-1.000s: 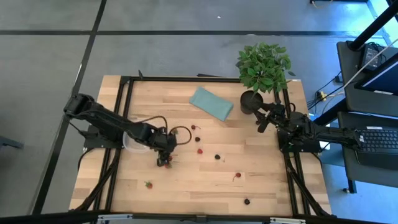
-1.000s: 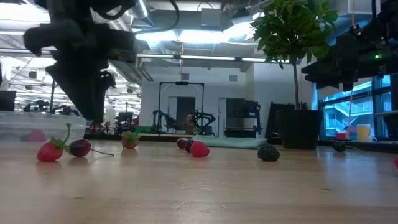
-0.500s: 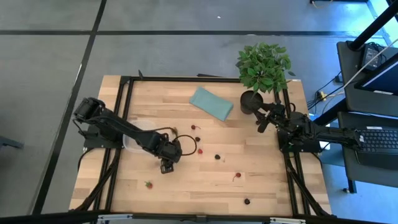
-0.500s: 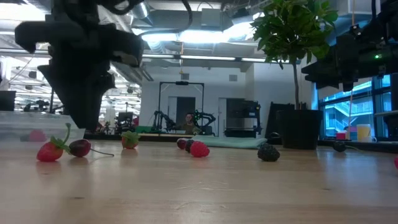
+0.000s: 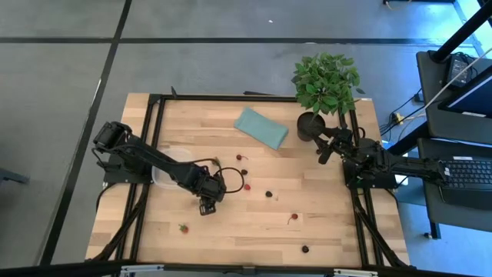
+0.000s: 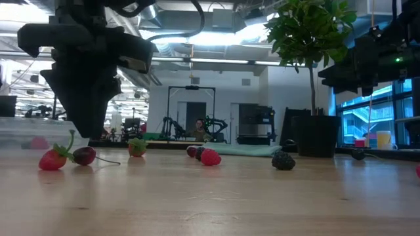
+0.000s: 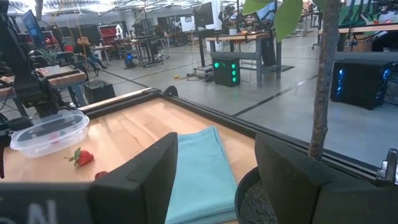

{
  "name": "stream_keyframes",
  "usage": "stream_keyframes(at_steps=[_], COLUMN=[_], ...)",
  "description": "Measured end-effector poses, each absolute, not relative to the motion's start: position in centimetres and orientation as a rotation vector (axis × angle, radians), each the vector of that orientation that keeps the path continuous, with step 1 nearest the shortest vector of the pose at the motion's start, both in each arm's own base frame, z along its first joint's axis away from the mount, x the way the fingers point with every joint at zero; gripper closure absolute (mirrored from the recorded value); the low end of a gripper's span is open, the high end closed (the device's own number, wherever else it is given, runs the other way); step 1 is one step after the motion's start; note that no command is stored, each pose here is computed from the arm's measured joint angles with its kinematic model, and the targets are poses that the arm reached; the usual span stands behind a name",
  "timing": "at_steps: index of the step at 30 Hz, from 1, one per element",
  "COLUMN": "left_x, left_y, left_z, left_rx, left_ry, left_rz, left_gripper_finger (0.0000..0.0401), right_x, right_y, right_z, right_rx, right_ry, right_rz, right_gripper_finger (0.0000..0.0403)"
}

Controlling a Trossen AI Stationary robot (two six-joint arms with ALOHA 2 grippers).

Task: Pick and placing Produce into tupperware
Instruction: Put the middle left red cherry into the transparent bin

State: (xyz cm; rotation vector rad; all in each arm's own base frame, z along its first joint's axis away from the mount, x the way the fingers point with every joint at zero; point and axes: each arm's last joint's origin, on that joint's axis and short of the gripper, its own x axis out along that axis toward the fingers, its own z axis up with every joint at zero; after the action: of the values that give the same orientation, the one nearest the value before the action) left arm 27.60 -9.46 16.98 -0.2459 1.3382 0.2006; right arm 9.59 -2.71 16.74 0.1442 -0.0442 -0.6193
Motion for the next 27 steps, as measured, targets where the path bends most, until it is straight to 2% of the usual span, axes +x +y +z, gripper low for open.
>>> stream_keyframes(at_steps=[15,27], left_x=[28.2,28.2], left_y=[-9.4,-9.2], left_z=[14.1,14.0], left_rx=[-0.241,-0.22], left_ry=[1.447,1.454], left_rz=[0.212,0.202], left_gripper_finger=[0.0228,0.0308], right_x=[9.6,9.6], right_y=[-2.7,-2.7], right_z=[16.7,16.7], right_rx=[0.121,0.121], right_ry=[-0.037,-0.037], right_rz=[-0.62,-0.62], right_gripper_finger=[0.0186,0.0186])
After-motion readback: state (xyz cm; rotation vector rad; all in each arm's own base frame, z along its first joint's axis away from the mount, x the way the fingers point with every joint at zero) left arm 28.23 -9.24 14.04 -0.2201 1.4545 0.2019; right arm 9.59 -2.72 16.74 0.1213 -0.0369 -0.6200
